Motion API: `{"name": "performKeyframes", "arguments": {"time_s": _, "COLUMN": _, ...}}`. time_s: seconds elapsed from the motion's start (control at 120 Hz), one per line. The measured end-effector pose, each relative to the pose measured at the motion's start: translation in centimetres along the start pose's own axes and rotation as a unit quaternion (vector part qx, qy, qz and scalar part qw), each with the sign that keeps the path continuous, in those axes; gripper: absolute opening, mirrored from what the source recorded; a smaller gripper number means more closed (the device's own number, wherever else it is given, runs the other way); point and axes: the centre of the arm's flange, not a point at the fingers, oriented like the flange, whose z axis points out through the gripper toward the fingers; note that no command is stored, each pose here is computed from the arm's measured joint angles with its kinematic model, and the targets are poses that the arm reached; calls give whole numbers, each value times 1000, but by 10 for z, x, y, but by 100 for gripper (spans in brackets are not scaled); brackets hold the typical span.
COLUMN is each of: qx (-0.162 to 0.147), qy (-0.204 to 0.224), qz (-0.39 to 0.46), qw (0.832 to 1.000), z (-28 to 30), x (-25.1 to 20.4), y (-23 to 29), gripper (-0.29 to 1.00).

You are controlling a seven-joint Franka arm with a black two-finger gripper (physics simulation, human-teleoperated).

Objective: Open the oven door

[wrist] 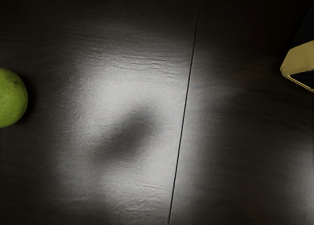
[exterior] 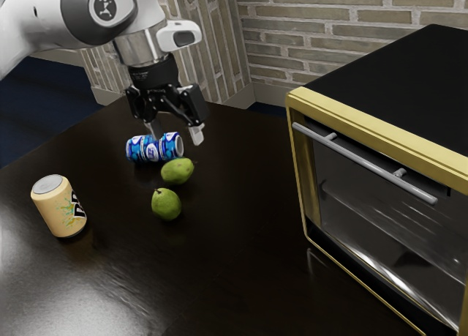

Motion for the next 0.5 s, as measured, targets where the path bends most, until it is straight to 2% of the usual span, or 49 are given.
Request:
{"name": "performKeyframes", "arguments": {"time_s": 0.217, "qx": 10, "qy": 16, "qz": 48, "qw": 999, "z": -2, "x": 4, "y": 4, "gripper": 70}}
{"name": "performKeyframes", "arguments": {"time_s": 0.233, "qx": 10, "qy": 28, "qz": 52, "qw": 998, "z": -14, "x": 0, "y": 4, "gripper": 70}}
{"name": "performKeyframes", "arguments": {"time_s": 0.267, "qx": 8, "qy": 85, "qz": 75, "qw": 994, "z": -71, "x": -28, "y": 6, "gripper": 70}}
{"name": "performKeyframes", "arguments": {"time_s": 0.308, "qx": 6, "qy": 133, "qz": 130, "qw": 982, "z": -116, "x": -56, "y": 17, "gripper": 70}}
{"name": "performKeyframes", "arguments": {"time_s": 0.375, "qx": -2, "qy": 173, "qz": 230, "qw": 958, "z": -151, "x": -85, "y": 53, "gripper": 70}}
{"name": "performKeyframes", "arguments": {"time_s": 0.5, "qx": -30, "qy": 192, "qz": 394, "qw": 898, "z": -160, "x": -115, "y": 122, "gripper": 70}}
